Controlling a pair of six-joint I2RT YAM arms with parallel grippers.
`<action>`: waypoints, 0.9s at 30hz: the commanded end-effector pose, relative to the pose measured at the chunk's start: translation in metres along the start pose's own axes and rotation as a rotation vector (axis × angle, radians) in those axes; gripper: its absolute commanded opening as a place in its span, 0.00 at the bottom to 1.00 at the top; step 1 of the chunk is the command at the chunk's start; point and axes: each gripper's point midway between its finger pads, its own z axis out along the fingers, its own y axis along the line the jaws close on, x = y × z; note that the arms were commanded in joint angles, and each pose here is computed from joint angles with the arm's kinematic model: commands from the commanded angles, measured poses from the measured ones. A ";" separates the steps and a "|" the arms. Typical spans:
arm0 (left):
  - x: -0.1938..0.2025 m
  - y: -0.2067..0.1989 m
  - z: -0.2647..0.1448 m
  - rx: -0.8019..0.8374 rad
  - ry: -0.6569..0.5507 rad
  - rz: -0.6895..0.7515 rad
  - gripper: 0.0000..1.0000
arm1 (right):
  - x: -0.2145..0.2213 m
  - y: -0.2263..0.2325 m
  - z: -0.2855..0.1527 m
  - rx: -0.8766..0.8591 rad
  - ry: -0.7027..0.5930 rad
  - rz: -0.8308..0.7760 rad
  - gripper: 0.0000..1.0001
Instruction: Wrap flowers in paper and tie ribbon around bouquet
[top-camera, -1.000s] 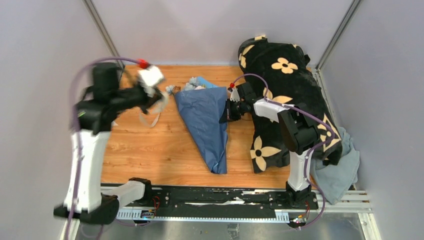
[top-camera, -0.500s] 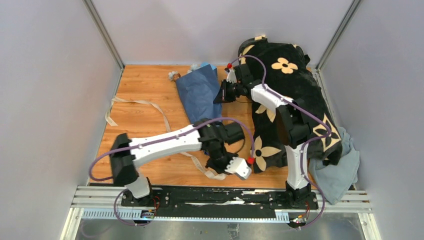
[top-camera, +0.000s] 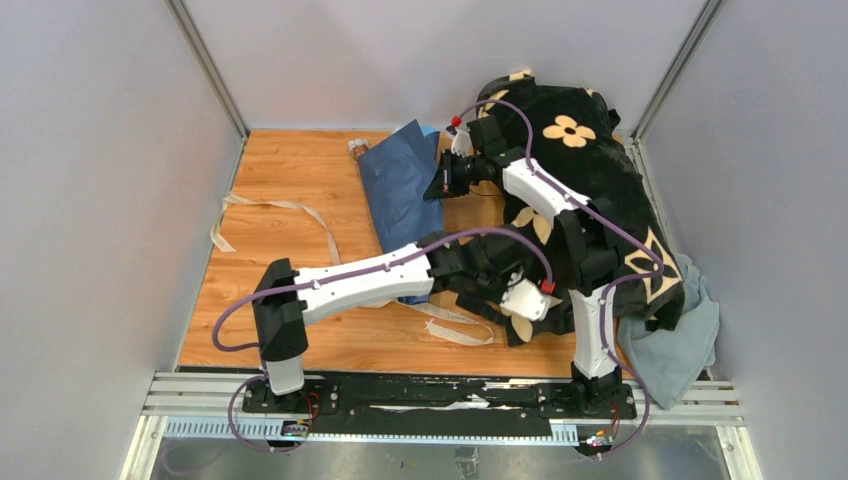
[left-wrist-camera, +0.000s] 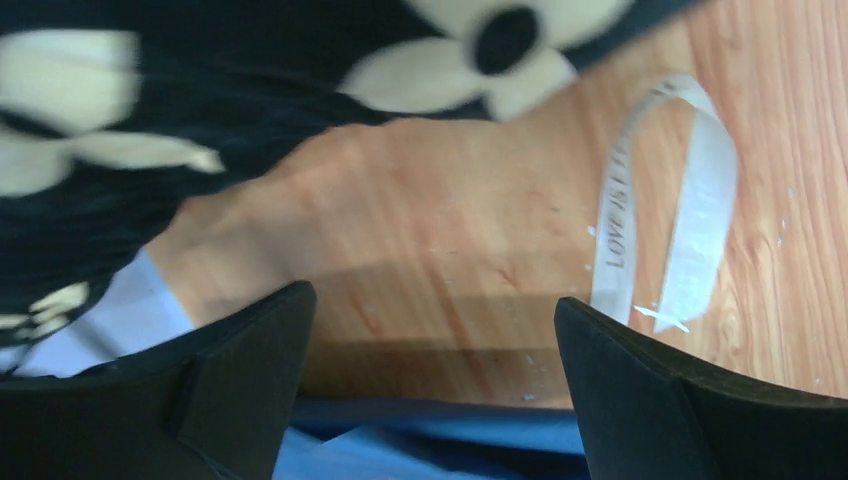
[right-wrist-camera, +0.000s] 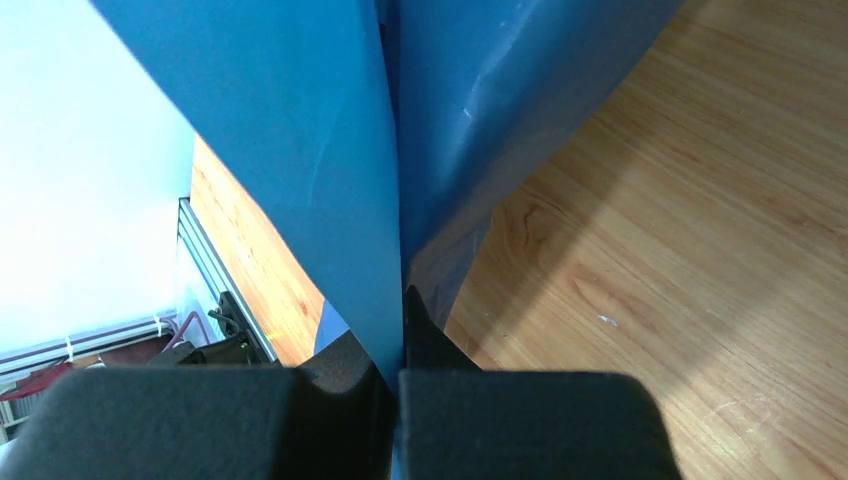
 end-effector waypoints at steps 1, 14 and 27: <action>-0.022 0.065 -0.099 -0.172 -0.147 -0.238 1.00 | 0.001 0.012 -0.012 -0.029 0.021 -0.004 0.00; 0.367 -0.034 -0.231 -0.489 0.288 -1.301 1.00 | 0.049 0.089 -0.012 -0.115 0.006 -0.012 0.00; 0.574 -0.085 -0.195 -0.492 0.402 -1.853 0.94 | 0.146 0.088 0.035 -0.104 0.063 0.053 0.00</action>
